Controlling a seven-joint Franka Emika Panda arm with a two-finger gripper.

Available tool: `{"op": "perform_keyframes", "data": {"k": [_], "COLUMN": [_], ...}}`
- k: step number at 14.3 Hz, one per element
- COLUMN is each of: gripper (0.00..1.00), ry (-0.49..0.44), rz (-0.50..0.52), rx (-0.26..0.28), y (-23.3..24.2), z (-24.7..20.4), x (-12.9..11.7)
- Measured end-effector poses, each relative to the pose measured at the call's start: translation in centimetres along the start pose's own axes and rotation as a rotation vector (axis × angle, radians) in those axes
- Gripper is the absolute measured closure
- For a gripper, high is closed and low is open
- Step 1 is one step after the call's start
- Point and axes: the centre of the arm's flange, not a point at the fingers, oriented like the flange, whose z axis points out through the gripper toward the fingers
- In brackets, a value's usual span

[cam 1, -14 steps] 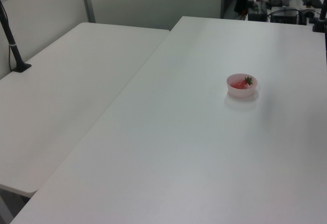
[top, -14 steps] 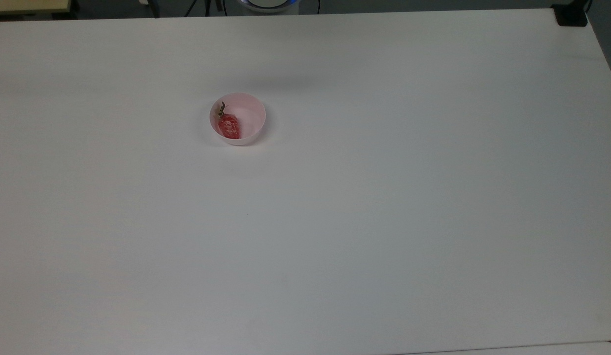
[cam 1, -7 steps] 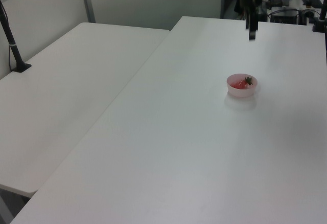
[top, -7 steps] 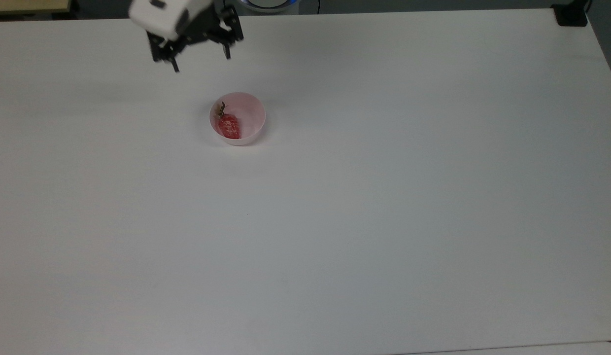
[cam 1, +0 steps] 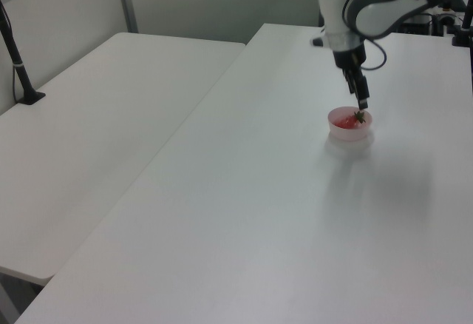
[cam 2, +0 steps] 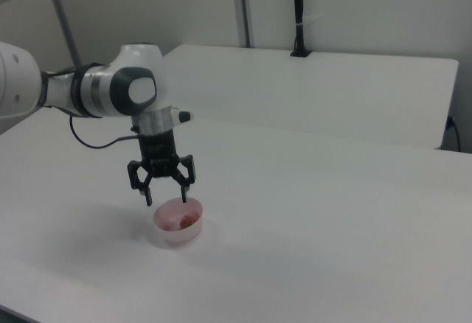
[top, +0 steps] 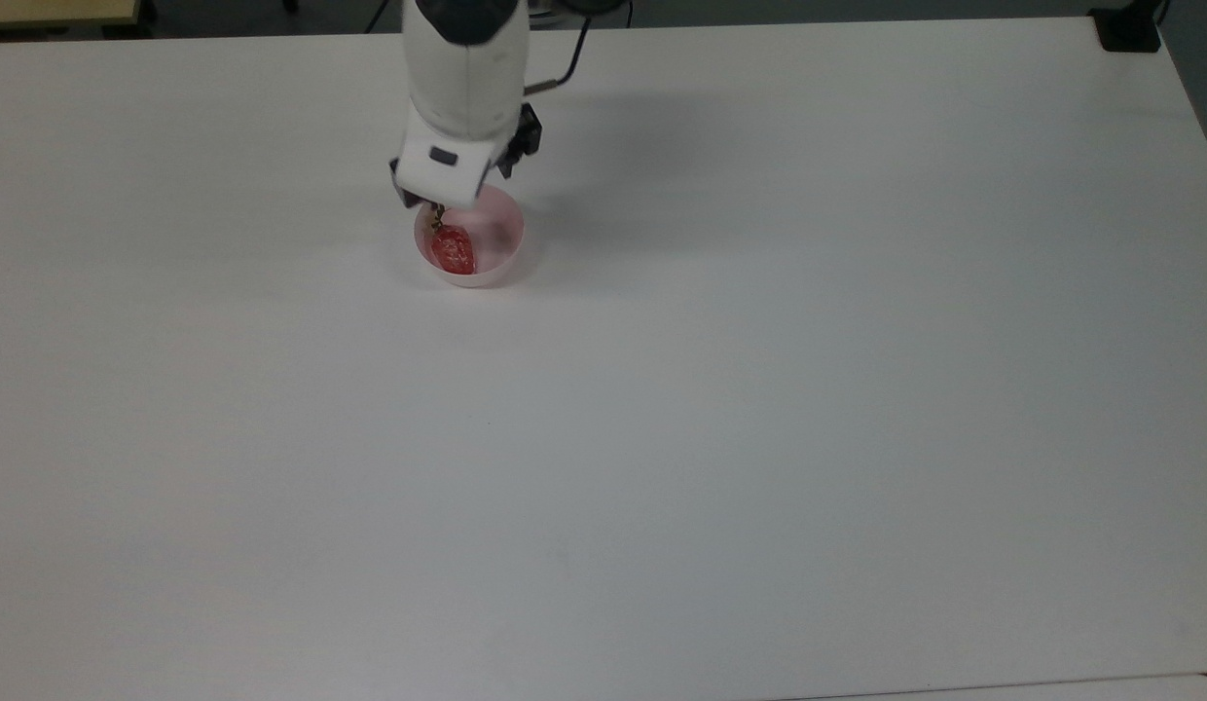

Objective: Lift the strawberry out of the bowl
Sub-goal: 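Move the open gripper over the pink bowl and lower it, then close the gripper on the red strawberry inside the bowl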

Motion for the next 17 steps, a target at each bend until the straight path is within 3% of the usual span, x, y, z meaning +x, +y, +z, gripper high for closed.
{"op": "perform_keyframes", "data": {"k": [6,11,13,15,17], "gripper": [0.23,0.26,0.30,0.44,0.46], "ry": [0.026,-0.018,-0.027,-0.029,-0.028], "rz": [-0.007,-0.029,-0.029,-0.028,-0.028], "rx": [-0.013,-0.051,-0.050,-0.049,-0.050], "y": [-0.2,0.3,0.4,0.5,0.6], "z": [4.0,5.9,6.5,6.6,6.6], "x": [3.4,4.3,4.4,4.4,4.4]}}
